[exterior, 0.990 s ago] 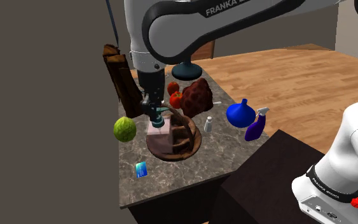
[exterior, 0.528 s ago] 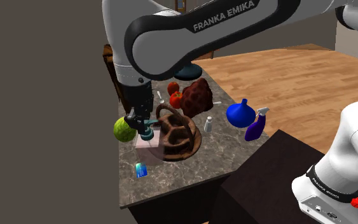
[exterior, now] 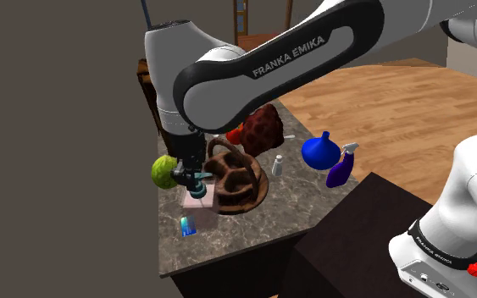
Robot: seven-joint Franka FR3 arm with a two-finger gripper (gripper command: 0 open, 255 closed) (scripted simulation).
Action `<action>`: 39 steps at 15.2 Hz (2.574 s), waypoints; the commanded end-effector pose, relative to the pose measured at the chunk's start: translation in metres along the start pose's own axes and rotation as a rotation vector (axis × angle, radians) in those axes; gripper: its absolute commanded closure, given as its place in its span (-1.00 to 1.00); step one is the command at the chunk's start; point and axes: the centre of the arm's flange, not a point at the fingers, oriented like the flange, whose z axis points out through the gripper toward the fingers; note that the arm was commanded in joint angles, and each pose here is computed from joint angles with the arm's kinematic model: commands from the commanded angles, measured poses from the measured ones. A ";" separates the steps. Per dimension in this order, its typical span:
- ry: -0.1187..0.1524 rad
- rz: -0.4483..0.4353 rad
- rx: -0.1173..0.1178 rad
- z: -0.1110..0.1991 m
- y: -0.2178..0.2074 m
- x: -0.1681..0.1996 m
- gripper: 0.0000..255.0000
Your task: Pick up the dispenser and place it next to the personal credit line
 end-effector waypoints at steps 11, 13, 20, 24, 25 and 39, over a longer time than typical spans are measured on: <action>0.001 0.000 0.000 0.063 0.005 -0.001 1.00; 0.001 0.000 0.000 0.074 0.005 -0.001 1.00; 0.001 0.000 0.000 0.111 0.008 -0.002 1.00; 0.001 0.000 0.000 0.132 0.009 -0.002 1.00; 0.001 0.000 0.000 0.137 0.009 -0.002 1.00; 0.001 0.000 0.000 0.192 0.013 -0.003 1.00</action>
